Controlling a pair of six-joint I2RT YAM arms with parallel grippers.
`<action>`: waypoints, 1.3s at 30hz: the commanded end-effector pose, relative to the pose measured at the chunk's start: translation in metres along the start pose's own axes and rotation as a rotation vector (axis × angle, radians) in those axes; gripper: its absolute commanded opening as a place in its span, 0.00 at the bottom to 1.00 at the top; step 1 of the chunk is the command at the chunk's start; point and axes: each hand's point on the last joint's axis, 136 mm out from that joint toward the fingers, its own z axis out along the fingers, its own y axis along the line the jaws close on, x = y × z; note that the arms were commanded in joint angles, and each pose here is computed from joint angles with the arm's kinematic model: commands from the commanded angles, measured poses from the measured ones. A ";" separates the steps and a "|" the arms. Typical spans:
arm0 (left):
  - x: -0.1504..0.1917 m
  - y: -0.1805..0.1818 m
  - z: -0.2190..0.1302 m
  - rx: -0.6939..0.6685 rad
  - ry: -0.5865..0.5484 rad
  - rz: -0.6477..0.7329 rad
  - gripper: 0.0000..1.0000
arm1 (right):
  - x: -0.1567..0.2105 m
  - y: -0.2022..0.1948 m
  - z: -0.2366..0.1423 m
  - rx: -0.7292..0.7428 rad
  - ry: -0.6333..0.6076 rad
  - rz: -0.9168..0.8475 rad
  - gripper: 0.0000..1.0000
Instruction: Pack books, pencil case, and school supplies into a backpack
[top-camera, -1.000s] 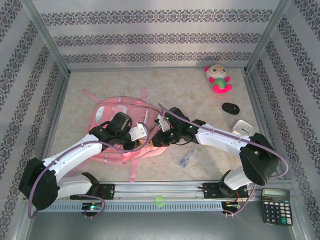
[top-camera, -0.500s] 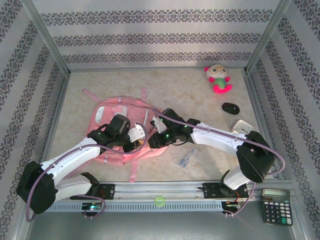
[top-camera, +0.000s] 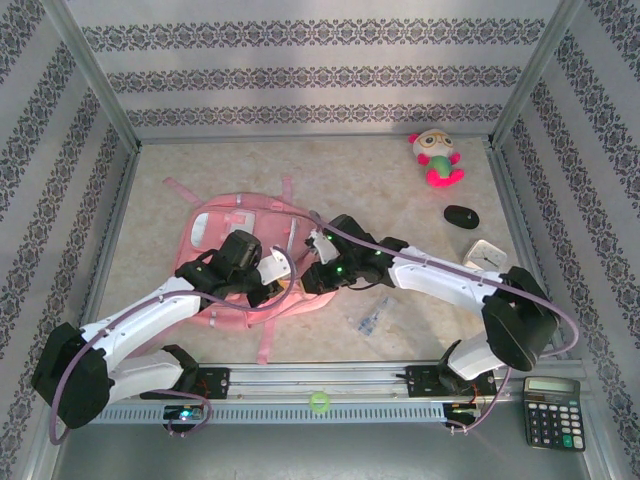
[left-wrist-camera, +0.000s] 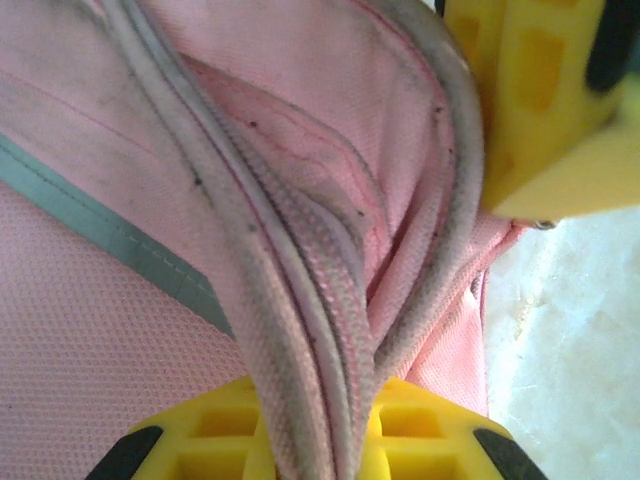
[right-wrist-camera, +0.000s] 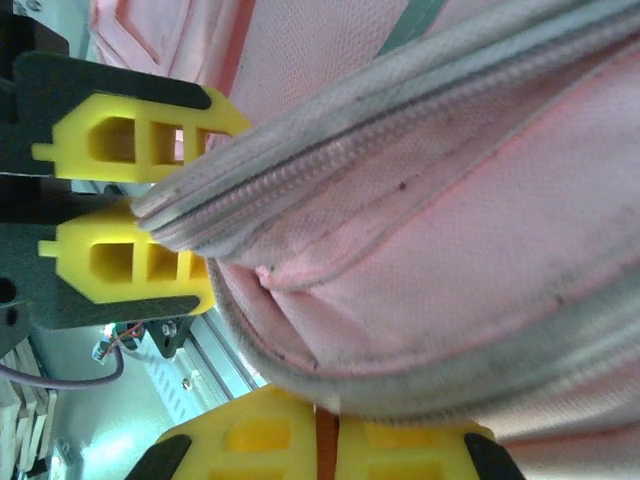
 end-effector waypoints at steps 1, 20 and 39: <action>0.040 0.009 -0.001 -0.071 0.176 0.066 0.00 | -0.003 -0.016 -0.025 0.045 -0.064 0.014 0.00; 0.108 0.049 -0.056 -0.358 0.578 0.148 0.13 | 0.008 0.004 -0.020 -0.012 -0.114 -0.063 0.00; -0.054 -0.021 -0.040 0.046 -0.186 -0.135 0.72 | -0.002 0.026 -0.011 -0.104 -0.140 -0.062 0.00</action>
